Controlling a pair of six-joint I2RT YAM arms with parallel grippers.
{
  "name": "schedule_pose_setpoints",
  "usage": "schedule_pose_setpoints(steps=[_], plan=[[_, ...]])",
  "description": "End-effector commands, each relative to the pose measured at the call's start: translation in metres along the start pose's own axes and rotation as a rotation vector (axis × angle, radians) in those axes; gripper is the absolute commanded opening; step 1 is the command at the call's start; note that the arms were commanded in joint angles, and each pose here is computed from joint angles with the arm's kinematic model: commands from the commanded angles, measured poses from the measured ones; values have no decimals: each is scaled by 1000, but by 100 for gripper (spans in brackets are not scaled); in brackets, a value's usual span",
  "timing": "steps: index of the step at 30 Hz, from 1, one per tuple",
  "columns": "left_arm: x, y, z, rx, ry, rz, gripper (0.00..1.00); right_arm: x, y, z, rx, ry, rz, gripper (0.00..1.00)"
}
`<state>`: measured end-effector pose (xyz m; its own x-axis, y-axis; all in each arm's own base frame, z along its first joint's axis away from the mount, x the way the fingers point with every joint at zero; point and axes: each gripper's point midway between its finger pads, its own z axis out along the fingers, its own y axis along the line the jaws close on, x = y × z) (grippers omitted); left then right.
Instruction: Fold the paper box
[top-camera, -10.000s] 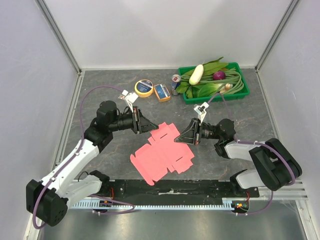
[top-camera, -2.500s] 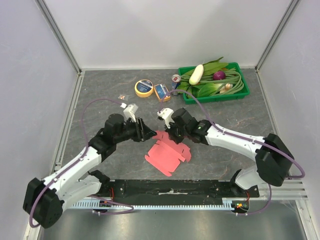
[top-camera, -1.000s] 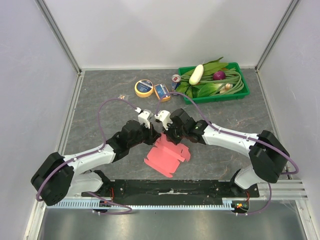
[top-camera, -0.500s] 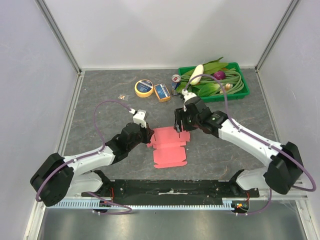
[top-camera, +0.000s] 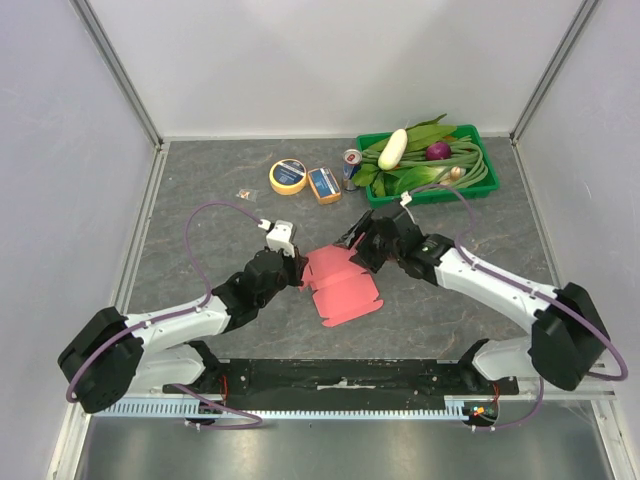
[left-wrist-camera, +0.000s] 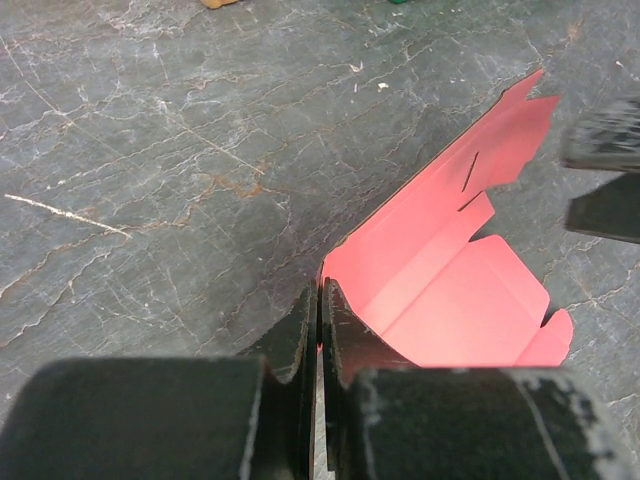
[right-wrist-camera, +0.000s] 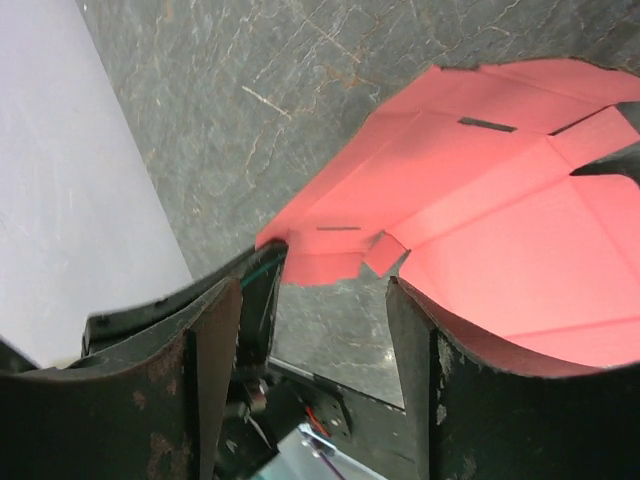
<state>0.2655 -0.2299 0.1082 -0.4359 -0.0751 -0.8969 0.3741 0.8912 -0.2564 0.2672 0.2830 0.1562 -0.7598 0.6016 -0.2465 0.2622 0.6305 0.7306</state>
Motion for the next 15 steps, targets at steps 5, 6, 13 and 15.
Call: schedule_pose_setpoints(steps=[5,6,13,15], plan=[[-18,-1,-4,-17,-88,101,3,-13,18,33,-17,31,185,62],[-17,0,-4,-20,-86,107,3,-12,18,33,-22,43,186,61],[-16,-6,-4,2,-93,159,3,-14,14,40,-29,74,223,57],[-16,-7,-4,5,-98,178,4,-13,11,43,-18,82,230,57]])
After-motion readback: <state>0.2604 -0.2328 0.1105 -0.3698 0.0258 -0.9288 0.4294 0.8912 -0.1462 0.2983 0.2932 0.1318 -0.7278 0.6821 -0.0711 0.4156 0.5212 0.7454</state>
